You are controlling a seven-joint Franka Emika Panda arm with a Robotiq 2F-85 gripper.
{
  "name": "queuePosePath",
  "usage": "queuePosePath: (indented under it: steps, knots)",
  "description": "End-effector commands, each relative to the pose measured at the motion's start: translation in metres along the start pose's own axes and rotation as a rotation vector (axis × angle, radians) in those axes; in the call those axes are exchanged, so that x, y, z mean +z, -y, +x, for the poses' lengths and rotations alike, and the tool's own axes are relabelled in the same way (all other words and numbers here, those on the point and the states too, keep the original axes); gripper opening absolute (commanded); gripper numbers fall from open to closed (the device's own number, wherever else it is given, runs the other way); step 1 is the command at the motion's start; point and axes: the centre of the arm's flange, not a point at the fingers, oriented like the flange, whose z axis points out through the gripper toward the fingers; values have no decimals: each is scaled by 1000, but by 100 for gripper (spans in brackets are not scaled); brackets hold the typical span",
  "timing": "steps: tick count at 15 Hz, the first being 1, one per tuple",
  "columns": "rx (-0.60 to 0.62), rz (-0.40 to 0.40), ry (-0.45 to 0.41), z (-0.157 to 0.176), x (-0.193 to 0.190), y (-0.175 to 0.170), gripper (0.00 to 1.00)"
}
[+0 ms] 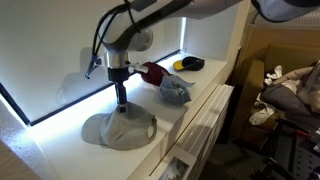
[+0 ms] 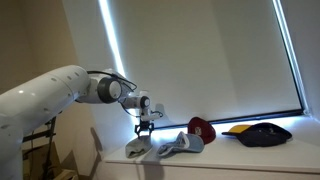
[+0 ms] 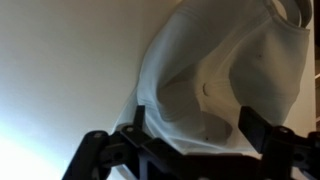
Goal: Move the black and beige caps to the right
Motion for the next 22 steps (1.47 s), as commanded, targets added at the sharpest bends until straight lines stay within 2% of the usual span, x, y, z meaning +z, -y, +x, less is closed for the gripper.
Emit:
queuePosePath:
  steps: [1, 2, 3, 4, 5, 12, 15, 17, 22]
  knots:
    - [-5, 79, 69, 23, 60, -19, 100]
    - [-6, 50, 37, 1, 35, 5, 99]
    - [-7, 63, 49, 2, 51, 6, 100]
    - [-7, 65, 53, 5, 48, 6, 75]
    - [-9, 65, 46, 4, 50, 6, 73]
    - [37, 13, 51, -1, 39, 4, 24]
    - [69, -57, 74, -1, 25, 6, 4]
    - [91, -119, 97, -1, 9, 9, 0]
    - [145, -353, 135, 3, -51, 29, 1]
